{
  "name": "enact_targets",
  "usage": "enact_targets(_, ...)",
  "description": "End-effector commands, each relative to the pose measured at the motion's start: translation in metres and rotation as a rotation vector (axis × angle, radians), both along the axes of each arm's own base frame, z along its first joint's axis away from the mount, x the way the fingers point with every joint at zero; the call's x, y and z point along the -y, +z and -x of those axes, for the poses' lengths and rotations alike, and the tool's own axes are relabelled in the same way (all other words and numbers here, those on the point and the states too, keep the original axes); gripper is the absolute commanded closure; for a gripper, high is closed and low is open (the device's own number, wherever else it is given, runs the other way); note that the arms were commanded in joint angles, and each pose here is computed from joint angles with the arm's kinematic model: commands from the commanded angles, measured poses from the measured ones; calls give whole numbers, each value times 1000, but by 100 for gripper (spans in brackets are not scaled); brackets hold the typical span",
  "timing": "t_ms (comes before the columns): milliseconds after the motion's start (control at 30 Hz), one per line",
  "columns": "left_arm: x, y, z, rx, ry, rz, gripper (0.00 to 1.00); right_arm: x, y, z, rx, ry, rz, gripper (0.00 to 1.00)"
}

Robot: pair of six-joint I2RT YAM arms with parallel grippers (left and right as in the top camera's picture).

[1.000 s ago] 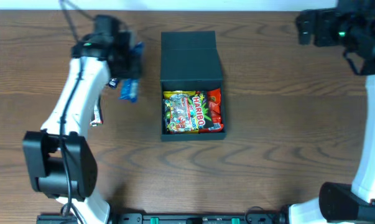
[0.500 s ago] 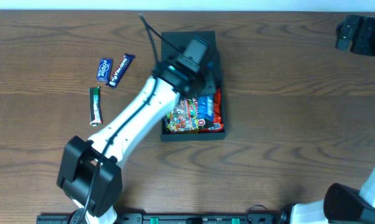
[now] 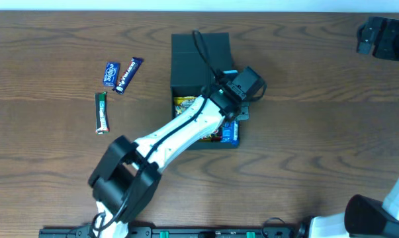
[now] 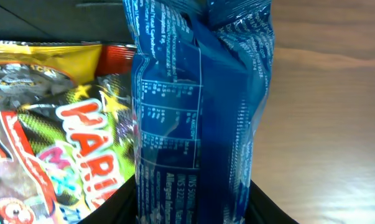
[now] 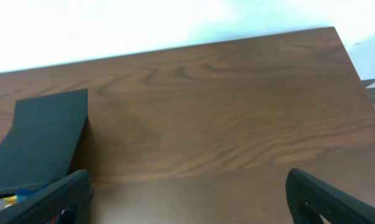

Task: Pack container
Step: 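Carry the Oreo pack over the box with the left gripper, then lower the Oreo pack into the right side of the box and push down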

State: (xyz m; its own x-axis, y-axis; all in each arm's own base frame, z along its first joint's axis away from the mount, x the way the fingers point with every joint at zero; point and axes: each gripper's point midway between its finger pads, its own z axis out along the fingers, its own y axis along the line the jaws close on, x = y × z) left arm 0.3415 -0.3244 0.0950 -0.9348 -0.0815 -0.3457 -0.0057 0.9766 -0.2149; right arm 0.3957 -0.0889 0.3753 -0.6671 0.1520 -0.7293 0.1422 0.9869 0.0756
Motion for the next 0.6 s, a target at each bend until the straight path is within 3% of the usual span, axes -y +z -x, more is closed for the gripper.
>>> enact_targets(0, -9, 4, -11, 42, 37, -25, 94, -1, 7, 6, 18, -6, -17, 1)
enact_targets(567, 7, -21, 2, -69, -65, 19, 94, -4, 6, 6, 14, 7, -31, 1)
